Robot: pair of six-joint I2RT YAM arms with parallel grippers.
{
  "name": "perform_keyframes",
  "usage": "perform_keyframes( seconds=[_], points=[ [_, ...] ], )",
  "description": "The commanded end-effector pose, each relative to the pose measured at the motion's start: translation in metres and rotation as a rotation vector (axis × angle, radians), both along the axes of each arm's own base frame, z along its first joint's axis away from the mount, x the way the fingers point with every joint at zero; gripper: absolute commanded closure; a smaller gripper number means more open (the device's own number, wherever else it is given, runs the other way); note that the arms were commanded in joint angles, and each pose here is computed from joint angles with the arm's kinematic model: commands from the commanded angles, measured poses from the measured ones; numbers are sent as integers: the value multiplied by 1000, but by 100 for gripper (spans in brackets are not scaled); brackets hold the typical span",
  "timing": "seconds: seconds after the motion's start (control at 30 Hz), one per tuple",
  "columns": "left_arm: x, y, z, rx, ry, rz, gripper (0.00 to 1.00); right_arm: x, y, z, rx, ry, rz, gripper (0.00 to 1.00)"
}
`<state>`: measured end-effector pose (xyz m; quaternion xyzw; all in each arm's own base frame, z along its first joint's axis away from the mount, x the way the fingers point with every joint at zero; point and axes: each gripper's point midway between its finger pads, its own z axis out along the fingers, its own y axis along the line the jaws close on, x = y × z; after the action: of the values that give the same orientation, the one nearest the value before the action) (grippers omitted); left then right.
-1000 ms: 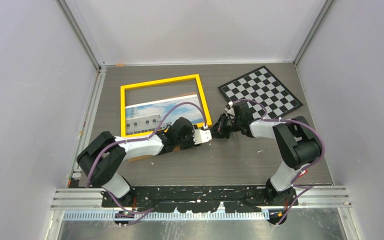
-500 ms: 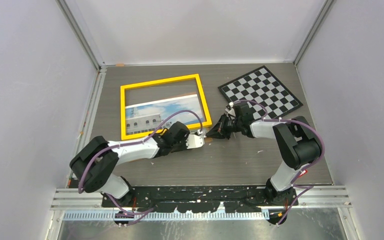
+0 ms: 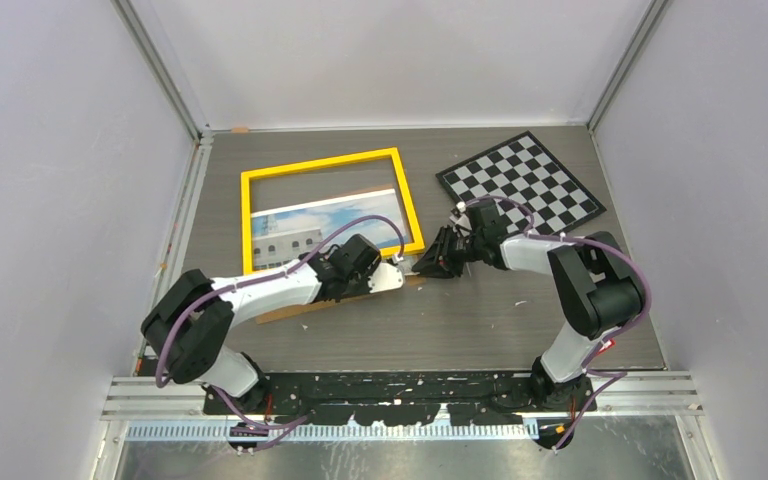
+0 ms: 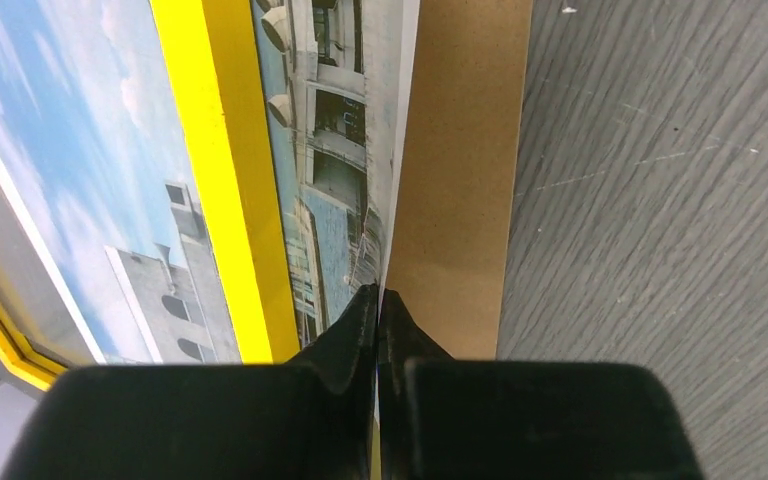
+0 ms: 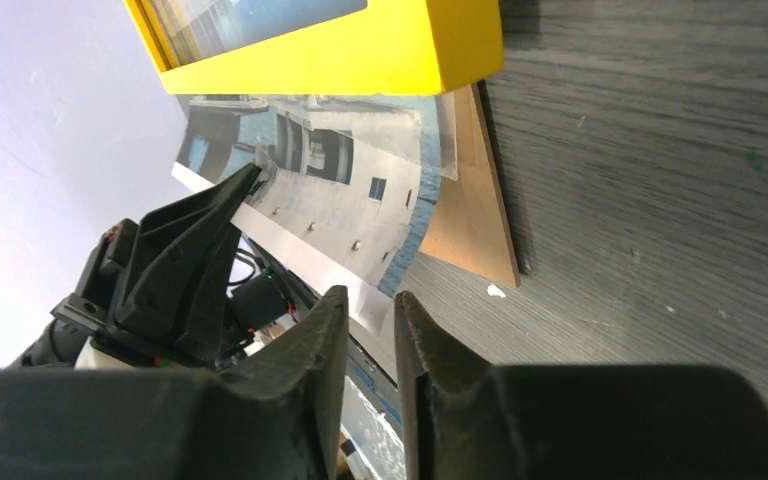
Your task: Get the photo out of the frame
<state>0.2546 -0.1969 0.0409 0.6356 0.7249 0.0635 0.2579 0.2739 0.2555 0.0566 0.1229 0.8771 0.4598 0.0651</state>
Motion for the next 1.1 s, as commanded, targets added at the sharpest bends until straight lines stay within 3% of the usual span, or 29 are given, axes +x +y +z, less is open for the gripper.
perform_keyframes(
  seconds=[0.0, 0.23, 0.6, 0.87, 1.07],
  points=[
    [-24, 6, 11, 19, 123, -13, 100, 4, -10, 20, -74, -101, 76, 65],
    [-73, 9, 45, 15, 375, -45, 100, 22, -41, 34, -243, -237, 153, 32],
    [-127, 25, 144, 19, 601, -79, 100, 64, -58, 69, -328, -369, 287, 25],
    [-145, 34, 215, -126, 544, -86, 100, 99, -52, 85, -346, -422, 282, 24],
    [-137, 48, 266, -295, 354, -42, 100, 119, -46, 97, -338, -448, 270, 22]
  ],
)
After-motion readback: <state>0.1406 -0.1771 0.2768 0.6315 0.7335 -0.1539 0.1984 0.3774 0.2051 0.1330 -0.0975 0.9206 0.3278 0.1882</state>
